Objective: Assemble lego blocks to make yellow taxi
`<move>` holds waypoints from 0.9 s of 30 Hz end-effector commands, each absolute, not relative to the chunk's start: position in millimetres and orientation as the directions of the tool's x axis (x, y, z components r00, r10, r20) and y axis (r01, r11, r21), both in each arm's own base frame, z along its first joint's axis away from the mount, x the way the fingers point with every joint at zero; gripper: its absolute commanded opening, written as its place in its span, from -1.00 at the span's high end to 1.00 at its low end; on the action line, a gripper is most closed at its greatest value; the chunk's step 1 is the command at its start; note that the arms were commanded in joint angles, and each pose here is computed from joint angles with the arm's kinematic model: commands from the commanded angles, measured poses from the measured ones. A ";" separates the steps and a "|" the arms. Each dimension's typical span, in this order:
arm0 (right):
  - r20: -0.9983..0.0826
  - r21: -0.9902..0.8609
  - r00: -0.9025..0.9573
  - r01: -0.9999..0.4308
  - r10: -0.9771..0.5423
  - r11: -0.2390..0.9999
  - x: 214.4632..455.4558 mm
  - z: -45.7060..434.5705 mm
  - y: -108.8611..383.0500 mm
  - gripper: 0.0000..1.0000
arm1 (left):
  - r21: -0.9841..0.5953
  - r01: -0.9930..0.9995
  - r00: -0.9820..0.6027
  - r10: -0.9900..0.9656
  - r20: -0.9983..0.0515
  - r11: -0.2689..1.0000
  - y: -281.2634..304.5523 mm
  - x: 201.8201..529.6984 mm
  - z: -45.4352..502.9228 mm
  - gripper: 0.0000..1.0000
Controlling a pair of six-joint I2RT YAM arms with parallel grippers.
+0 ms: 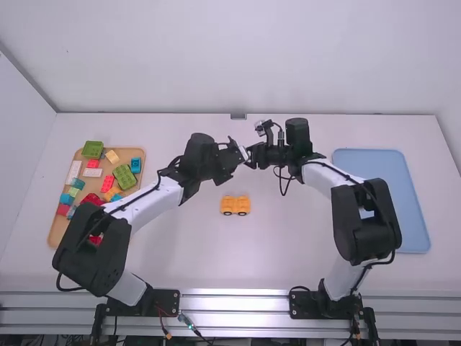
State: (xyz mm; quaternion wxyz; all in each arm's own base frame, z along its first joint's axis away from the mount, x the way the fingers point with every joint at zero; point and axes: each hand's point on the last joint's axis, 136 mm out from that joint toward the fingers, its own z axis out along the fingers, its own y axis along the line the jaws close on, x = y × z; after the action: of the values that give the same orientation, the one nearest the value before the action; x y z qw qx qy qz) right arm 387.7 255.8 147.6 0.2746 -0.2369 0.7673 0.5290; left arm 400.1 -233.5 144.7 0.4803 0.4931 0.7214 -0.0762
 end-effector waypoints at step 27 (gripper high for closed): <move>-0.688 0.665 -0.722 -0.666 -0.070 0.338 393.9 151.2 257.0 0.52 | 0.335 0.760 -0.111 0.619 -0.778 0.558 -230.6 403.4 141.1 -0.99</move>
State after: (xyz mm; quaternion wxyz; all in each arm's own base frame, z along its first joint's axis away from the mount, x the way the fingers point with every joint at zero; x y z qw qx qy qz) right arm 386.5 257.9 147.0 0.2731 -0.2384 0.7675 0.5287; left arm 403.3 -232.1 146.5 0.4850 0.4853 0.7244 -0.0676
